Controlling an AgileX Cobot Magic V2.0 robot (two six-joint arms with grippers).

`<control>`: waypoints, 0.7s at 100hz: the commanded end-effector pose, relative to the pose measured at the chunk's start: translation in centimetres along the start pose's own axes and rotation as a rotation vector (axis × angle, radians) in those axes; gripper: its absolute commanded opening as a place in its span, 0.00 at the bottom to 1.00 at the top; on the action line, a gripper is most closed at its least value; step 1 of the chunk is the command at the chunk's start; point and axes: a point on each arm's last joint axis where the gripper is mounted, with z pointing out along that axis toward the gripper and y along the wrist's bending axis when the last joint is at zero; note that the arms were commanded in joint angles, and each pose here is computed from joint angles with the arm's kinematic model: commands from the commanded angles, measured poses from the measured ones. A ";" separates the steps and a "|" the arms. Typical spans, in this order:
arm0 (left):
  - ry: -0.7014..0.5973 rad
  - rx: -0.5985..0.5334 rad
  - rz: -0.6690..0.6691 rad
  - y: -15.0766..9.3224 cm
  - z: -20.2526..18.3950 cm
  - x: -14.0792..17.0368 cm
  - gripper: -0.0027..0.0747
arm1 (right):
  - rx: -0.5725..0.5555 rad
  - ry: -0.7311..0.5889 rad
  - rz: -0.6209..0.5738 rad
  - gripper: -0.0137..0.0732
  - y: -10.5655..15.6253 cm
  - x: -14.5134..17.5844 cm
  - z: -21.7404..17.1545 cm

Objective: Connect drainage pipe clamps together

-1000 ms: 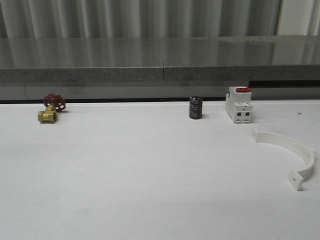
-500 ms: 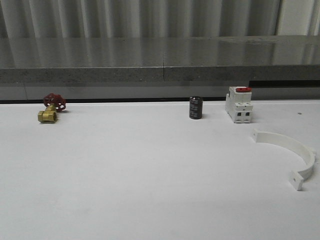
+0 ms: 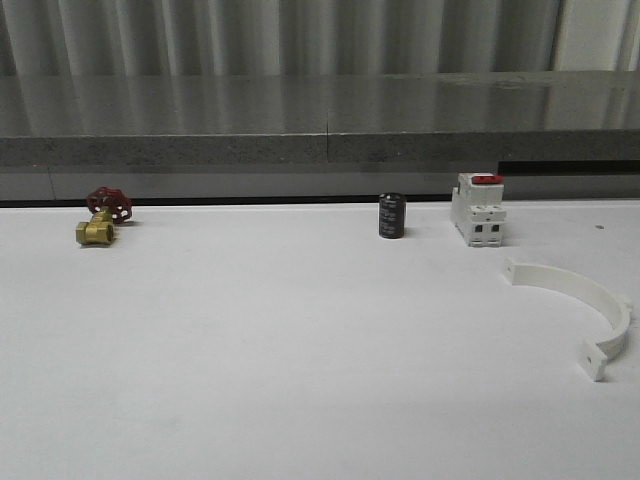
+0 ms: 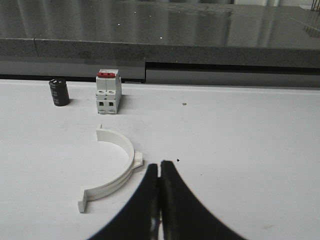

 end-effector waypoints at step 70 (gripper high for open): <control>0.203 -0.059 -0.026 2.0 9.6 -7.1 0.86 | 0.008 -0.117 -0.009 0.08 -0.1 -1.4 -0.3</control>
